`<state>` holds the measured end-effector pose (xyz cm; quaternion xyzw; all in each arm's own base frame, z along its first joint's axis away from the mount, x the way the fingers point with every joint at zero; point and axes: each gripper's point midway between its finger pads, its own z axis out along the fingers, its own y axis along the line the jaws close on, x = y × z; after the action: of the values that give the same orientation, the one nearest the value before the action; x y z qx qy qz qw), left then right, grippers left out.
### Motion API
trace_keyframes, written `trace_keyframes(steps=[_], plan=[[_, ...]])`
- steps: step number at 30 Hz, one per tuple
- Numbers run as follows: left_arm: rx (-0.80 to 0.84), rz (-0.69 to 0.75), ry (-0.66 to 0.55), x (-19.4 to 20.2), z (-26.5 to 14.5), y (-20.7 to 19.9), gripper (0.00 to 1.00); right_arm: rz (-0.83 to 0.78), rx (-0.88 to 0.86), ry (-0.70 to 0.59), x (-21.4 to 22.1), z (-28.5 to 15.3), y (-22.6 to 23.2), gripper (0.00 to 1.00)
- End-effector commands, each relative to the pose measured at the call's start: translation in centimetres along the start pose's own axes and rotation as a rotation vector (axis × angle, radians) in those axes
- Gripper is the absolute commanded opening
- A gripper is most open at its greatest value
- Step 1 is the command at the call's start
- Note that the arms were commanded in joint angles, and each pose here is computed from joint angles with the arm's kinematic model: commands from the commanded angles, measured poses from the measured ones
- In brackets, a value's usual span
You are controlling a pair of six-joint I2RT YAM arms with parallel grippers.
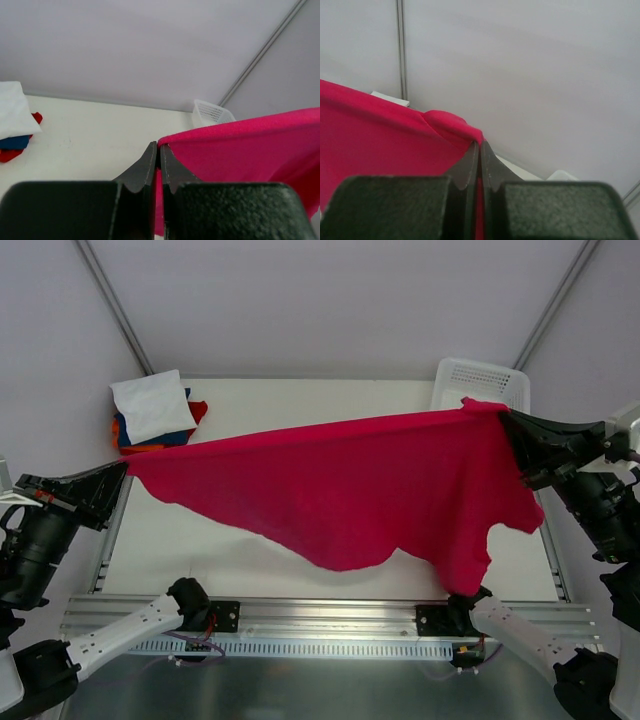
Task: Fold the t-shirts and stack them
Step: Flatten the tshirt out
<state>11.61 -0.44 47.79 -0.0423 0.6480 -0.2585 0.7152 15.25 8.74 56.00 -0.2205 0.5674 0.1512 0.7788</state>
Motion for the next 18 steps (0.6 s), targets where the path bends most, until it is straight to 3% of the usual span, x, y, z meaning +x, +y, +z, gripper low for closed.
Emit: trace_keyframes(steps=[1,18], plan=[[-0.067,0.052,-0.076,-2.7,-1.3,1.4,0.0,-0.023,0.112,-0.145,-4.3,-1.4,-2.3,0.0],[0.031,0.011,-0.169,-6.8,-3.3,-2.1,0.0,0.046,-0.001,-0.169,-5.1,-2.0,-0.2,0.0]])
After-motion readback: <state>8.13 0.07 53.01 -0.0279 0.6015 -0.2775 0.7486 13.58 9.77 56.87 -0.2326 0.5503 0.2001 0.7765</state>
